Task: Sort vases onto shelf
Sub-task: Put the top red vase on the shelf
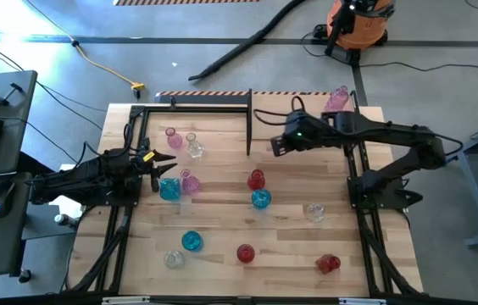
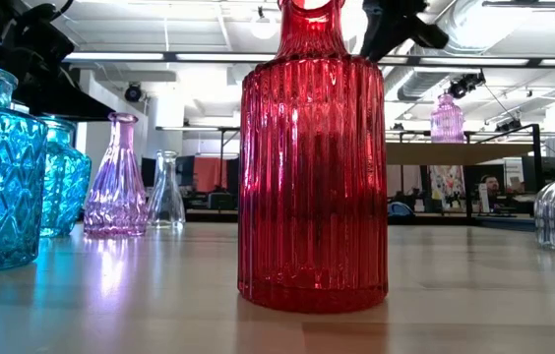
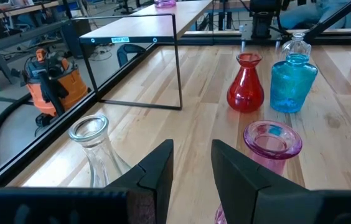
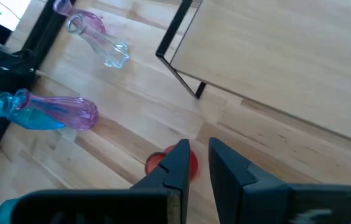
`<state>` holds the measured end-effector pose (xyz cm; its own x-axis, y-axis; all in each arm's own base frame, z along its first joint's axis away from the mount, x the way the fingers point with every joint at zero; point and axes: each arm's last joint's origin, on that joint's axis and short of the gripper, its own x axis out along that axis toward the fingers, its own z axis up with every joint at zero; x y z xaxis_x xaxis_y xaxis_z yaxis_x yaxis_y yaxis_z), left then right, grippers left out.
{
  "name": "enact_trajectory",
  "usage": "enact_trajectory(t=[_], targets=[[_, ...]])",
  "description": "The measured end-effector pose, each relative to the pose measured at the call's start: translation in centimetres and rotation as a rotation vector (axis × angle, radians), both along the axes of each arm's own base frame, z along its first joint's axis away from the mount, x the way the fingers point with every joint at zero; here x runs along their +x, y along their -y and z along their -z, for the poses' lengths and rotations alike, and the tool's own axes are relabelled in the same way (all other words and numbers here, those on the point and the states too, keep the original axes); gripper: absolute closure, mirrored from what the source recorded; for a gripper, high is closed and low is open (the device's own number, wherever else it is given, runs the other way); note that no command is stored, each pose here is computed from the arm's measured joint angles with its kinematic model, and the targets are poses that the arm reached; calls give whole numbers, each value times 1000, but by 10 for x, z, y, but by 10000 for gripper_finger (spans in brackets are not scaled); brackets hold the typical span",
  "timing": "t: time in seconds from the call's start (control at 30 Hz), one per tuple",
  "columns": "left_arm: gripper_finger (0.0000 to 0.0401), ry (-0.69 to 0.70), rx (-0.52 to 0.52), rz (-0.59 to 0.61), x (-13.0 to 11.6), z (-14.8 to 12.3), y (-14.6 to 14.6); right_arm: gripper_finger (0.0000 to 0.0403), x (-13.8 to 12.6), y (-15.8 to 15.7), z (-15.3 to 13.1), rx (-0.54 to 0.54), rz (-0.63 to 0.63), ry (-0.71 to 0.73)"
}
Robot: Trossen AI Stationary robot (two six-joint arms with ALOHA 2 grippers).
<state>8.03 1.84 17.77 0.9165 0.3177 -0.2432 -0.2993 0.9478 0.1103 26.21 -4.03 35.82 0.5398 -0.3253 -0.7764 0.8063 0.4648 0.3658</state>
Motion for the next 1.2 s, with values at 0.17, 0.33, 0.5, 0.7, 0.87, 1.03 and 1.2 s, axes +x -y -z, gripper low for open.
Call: enact_trajectory(t=[0.17, 0.33, 0.5, 0.7, 0.87, 1.03, 1.2], targets=[[300, 1, 0, 0, 0, 0, 0, 363, -20, -3, 10, 9, -22, 50], [300, 1, -1, 0, 0, 0, 0, 363, -32, -6, 26, 49, -30, 73], [300, 1, -1, 0, 0, 0, 0, 363, -36, -8, 41, 81, -59, 87], [300, 1, 0, 1, 0, 0, 0, 363, -31, -9, 64, 127, -103, 112], [300, 1, -1, 0, 0, 0, 0, 363, -28, -10, 81, 164, -136, 155], [300, 1, -1, 0, 0, 0, 0, 363, -25, -10, 92, 170, -152, 202], [300, 1, -1, 0, 0, 0, 0, 363, -22, -10, 102, 167, -161, 247]])
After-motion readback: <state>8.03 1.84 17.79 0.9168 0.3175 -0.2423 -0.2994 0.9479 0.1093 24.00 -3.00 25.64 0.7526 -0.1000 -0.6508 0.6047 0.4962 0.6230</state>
